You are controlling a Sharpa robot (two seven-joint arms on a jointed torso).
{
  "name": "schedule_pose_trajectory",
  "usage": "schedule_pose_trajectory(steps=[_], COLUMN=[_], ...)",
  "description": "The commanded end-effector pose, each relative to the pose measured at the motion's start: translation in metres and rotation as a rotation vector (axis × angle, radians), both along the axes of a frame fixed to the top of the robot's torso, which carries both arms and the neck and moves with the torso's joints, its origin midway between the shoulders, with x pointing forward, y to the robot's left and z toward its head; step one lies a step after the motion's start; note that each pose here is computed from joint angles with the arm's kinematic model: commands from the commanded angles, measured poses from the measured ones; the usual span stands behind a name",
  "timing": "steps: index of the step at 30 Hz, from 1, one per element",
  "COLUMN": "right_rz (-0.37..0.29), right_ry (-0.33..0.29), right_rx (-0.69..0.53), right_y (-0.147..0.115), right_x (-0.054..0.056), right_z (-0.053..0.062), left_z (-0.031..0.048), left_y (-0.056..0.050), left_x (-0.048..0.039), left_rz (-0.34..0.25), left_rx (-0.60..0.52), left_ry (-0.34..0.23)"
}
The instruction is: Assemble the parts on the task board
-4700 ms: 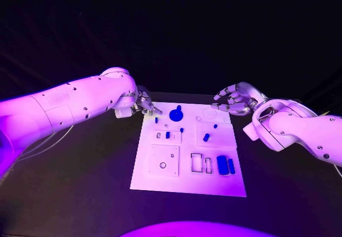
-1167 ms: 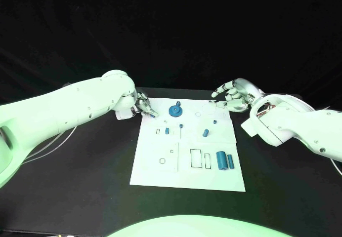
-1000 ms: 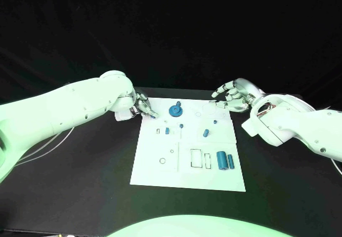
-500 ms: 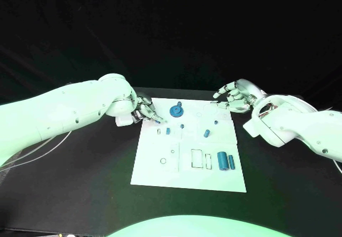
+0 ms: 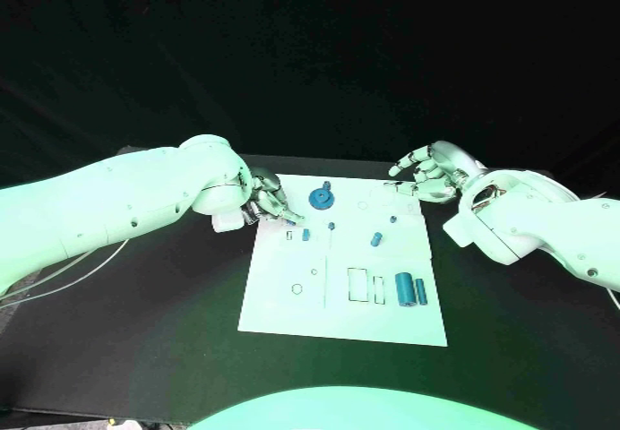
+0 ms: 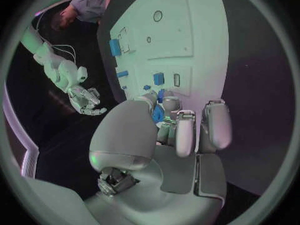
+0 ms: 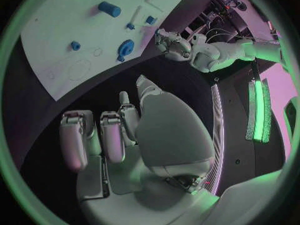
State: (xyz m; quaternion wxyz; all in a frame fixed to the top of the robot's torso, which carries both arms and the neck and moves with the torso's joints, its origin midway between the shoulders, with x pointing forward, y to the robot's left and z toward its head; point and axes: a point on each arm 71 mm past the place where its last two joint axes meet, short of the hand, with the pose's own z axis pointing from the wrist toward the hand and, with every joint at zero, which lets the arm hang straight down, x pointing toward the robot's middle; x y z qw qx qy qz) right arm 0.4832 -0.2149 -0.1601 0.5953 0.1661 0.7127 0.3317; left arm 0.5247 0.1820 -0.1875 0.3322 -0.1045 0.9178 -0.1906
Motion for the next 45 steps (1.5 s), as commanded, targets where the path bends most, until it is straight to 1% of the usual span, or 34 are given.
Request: schedule_pose_trajectory(steps=[1, 8, 17, 21, 30, 38, 45], right_rz=[0.013, 0.013, 0.013, 0.012, 0.011, 0.012, 0.012], right_ry=[0.007, 0.005, 0.003, 0.001, -0.002, -0.001, 0.000], right_rx=[-0.007, -0.007, -0.006, -0.005, -0.004, -0.004, -0.005], right_y=[0.001, 0.001, 0.001, 0.001, 0.001, 0.001, 0.001], right_x=[0.000, 0.000, 0.000, 0.000, 0.000, 0.000, 0.000], right_z=[-0.001, -0.001, -0.001, -0.001, 0.000, 0.000, -0.001], left_z=[0.0008, -0.0056, -0.0132, -0.0154, -0.0169, -0.0173, -0.0182], left_y=[-0.001, -0.002, -0.006, -0.007, -0.007, -0.008, -0.008], left_x=[0.0000, -0.0043, -0.0084, -0.0100, -0.0113, -0.0120, -0.0130], left_rz=[-0.005, -0.022, -0.037, -0.045, -0.060, -0.082, -0.091], left_rx=[0.017, 0.048, 0.063, 0.069, 0.086, 0.121, 0.131], left_ry=[-0.050, -0.061, -0.057, -0.052, -0.055, -0.080, -0.080])
